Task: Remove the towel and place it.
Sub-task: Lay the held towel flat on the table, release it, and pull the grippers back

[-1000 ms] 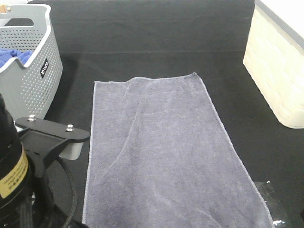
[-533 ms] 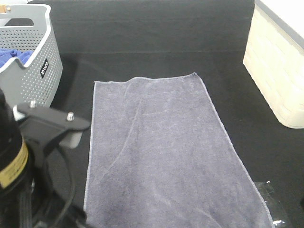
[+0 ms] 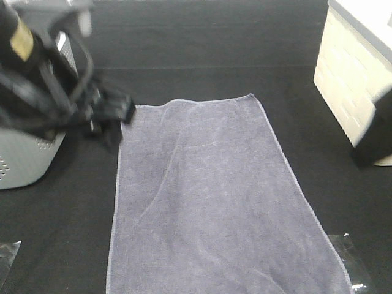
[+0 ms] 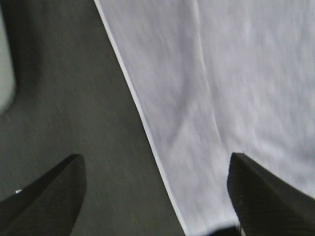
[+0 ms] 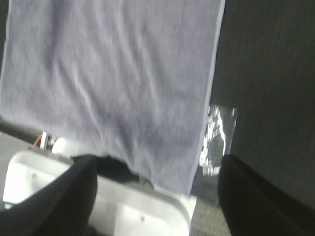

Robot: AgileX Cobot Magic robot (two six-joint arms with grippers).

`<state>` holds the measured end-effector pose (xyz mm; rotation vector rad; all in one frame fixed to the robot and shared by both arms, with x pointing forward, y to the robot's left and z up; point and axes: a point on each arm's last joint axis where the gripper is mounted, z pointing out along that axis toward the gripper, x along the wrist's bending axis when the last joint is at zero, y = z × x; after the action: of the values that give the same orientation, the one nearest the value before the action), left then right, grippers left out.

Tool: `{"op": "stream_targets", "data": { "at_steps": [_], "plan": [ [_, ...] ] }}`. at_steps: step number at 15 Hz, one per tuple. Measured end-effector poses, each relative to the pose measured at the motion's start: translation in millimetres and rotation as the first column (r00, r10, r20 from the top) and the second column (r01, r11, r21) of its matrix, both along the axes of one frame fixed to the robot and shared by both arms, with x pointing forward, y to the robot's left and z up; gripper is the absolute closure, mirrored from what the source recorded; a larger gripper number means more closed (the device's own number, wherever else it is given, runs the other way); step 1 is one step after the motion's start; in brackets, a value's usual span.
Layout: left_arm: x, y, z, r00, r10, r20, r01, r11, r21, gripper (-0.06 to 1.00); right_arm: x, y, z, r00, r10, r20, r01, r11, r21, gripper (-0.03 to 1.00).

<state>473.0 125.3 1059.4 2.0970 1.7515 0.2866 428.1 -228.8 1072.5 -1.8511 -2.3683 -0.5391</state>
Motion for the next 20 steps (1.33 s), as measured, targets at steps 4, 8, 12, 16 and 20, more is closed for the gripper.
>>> {"op": "stream_targets", "data": {
  "at_steps": [4, 8, 12, 16, 20],
  "plan": [
    [65.6, 28.3, 9.9, 0.995, 0.082, 0.062, -0.084, 0.996, 0.017, 0.19, 58.6, 13.1, 10.9, 0.999, -0.008, 0.033, 0.007, 1.0, 0.006, 0.38],
    [133.8, 27.0, -3.4, 0.992, 0.108, 0.063, -0.11, 0.994, 0.014, 0.19, 121.7, 27.2, 15.2, 0.997, -0.011, 0.077, 0.01, 1.0, 0.015, 0.5],
    [189.1, -0.9, -27.0, 0.995, 0.081, 0.065, -0.079, 0.996, -0.034, 0.19, 180.4, 41.3, 5.2, 0.991, 0.027, 0.129, -0.03, 0.999, 0.021, 0.58],
    [232.0, -19.1, -68.2, 0.996, 0.082, 0.034, -0.081, 0.997, -0.017, 0.19, 243.3, 55.7, -34.5, 0.988, 0.052, 0.145, -0.055, 0.998, 0.016, 0.58],
    [242.0, -17.5, -94.2, 0.996, 0.082, -0.017, -0.081, 0.995, 0.051, 0.19, 284.1, 64.6, -83.0, 0.986, 0.072, 0.151, -0.073, 0.997, 0.005, 0.58]
  ]
}}
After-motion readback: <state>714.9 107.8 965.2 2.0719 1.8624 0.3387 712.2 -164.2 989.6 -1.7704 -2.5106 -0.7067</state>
